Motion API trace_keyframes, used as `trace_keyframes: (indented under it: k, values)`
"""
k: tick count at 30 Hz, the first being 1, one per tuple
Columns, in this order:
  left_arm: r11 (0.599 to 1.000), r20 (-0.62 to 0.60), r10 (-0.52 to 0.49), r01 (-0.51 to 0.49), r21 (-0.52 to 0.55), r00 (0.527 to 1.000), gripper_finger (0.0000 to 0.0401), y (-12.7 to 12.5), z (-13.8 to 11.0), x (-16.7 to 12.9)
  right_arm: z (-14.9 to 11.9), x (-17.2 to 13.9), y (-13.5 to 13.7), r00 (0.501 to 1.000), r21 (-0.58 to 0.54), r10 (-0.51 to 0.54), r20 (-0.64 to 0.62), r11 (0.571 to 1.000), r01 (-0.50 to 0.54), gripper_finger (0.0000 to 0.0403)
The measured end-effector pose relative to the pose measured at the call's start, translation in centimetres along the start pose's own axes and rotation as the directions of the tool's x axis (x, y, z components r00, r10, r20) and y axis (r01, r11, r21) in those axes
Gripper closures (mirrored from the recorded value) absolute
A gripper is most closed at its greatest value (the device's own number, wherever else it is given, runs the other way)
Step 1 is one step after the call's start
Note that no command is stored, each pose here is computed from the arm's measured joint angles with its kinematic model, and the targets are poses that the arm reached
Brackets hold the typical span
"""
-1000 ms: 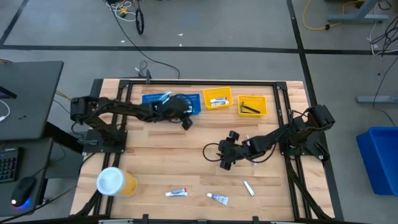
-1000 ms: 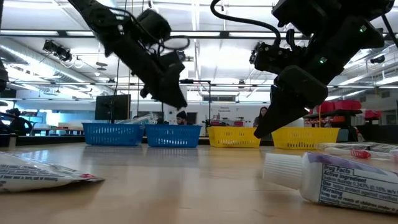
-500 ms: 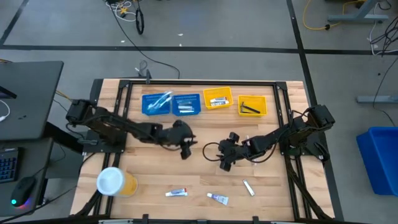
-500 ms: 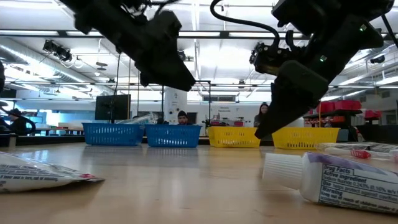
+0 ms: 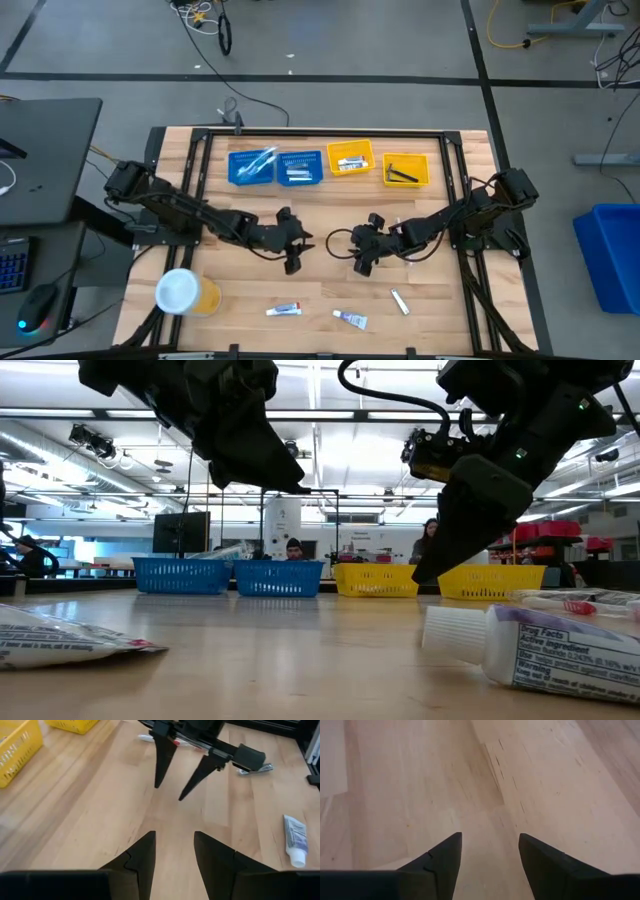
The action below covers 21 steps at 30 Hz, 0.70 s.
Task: Pick & Place Travel size toiletries
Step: Put the white toothpaste into the left yellow bin
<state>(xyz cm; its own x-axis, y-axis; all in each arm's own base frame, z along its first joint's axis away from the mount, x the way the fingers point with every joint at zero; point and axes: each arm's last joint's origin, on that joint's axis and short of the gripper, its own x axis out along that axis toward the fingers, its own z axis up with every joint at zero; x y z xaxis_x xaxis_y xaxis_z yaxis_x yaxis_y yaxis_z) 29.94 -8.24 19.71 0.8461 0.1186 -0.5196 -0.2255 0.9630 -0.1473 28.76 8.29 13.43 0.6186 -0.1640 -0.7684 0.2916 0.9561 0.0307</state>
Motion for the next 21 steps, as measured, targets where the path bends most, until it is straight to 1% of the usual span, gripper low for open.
trace_keyframes:
  k: [5,8,10,12,16,21]
  values:
    - [1.000,0.003,0.005,-0.005,-0.004,1.000,0.0257,-0.07,-0.03,-0.02,0.00,0.00,0.01,1.000,0.006,0.000,0.000,1.000,0.000,0.0202]
    - [0.999,0.009,0.018,-0.017,-0.045,1.000,0.0257,-0.03,-0.01,-0.03,0.00,0.00,0.00,1.000,0.006,0.000,0.000,1.000,0.000,0.0203]
    - [0.998,0.013,0.027,-0.026,-0.049,1.000,0.0257,0.00,0.00,-0.03,0.00,0.00,0.01,1.000,0.006,0.000,0.000,1.000,0.000,0.0200]
    - [0.998,0.020,0.042,-0.041,-0.040,0.999,0.0257,0.05,0.02,-0.02,0.00,0.00,0.01,1.000,0.003,0.000,0.000,1.000,0.000,0.0192]
    - [0.994,0.048,0.105,-0.104,-0.026,0.993,0.0257,0.23,0.11,-0.03,0.00,0.00,0.01,1.000,-0.001,0.001,0.000,1.000,-0.001,0.0169]
    - [0.994,0.050,0.111,-0.110,-0.021,0.993,0.0257,0.26,0.11,-0.03,0.00,0.00,0.01,1.000,0.000,0.001,0.000,1.000,-0.001,0.0141]
